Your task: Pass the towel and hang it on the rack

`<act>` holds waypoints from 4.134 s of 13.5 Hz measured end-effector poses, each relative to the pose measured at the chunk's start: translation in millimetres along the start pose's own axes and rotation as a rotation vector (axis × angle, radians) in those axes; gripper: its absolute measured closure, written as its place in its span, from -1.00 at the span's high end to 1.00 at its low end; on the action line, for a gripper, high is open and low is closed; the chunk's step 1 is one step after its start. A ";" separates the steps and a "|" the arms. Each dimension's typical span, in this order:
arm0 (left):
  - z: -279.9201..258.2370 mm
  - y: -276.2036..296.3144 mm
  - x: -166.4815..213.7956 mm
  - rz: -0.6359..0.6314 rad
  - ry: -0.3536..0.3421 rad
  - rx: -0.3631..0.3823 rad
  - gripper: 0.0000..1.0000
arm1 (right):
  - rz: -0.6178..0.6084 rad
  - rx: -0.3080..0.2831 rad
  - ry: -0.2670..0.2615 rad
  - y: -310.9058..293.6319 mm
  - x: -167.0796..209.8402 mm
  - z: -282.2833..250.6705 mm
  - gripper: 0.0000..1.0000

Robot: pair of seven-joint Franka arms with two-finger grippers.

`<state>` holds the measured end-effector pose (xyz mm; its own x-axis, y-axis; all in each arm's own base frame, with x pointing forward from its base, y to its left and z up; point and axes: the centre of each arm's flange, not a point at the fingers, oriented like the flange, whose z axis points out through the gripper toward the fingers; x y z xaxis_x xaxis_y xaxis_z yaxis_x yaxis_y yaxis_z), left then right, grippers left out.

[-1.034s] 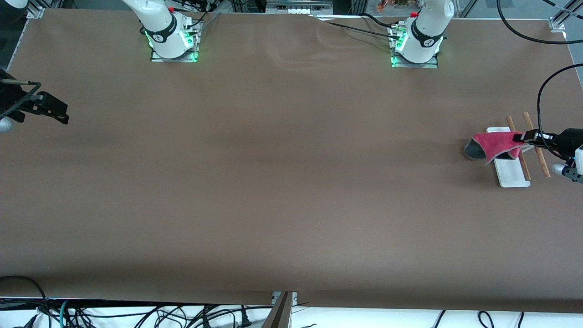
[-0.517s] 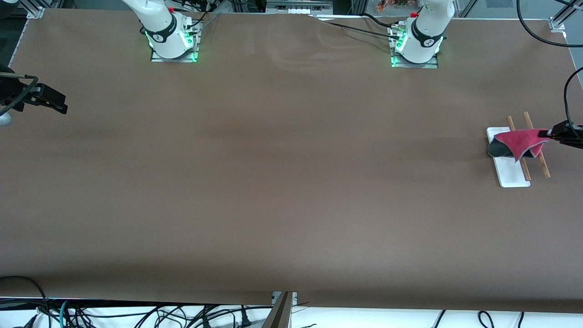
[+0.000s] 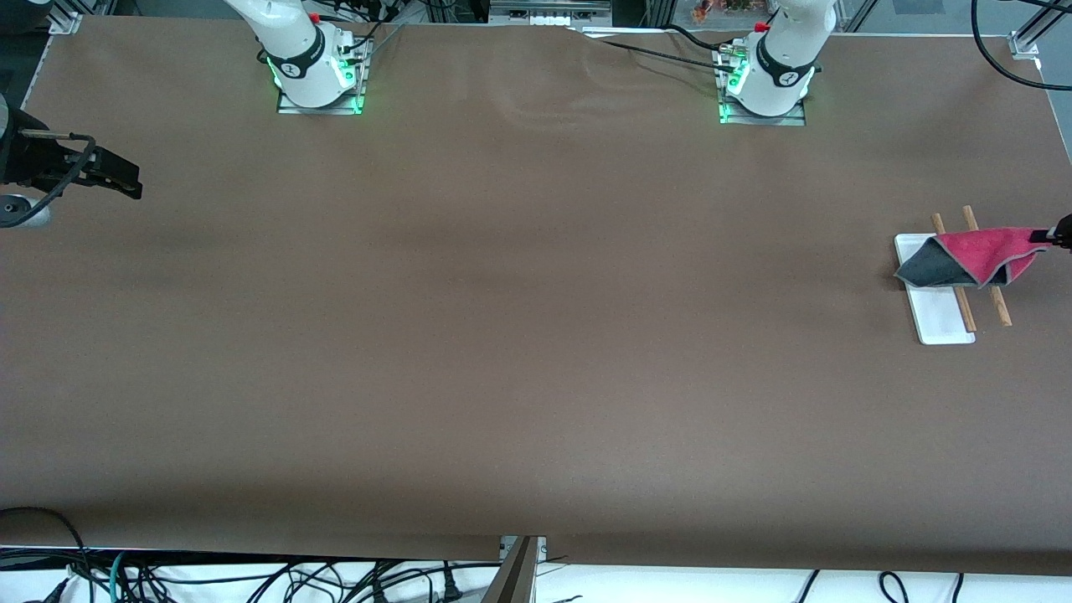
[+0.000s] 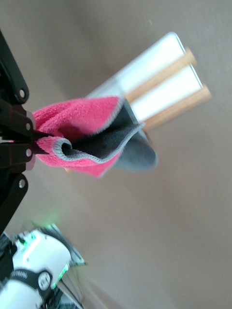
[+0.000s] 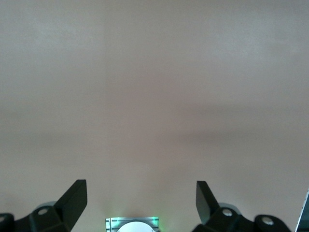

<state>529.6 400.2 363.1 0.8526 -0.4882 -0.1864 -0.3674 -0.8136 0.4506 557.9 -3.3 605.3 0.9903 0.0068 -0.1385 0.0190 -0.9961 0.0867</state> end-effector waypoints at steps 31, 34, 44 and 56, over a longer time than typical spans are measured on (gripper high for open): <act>-7.4 -35.8 -23.3 -0.040 0.006 0.074 1.00 | -0.005 0.029 -0.002 -3.8 1.0 1.2 1.00; -28.1 -31.1 -29.9 -0.029 0.027 0.110 1.00 | -0.005 0.036 -0.002 -4.6 1.0 1.2 1.00; -98.1 177.8 128.7 -0.359 -0.012 0.186 1.00 | -0.006 0.037 -0.001 -4.8 1.0 1.1 1.00; -61.4 395.1 240.3 -0.507 0.018 0.348 1.00 | -0.008 0.037 0.004 -6.0 1.0 -0.6 1.00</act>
<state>612.1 -19.1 549.8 0.9580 -0.0103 -0.2865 -0.0114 -0.9999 -0.0024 558.8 2.8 605.2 0.9907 0.0150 -0.1349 0.0217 -0.9986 0.0487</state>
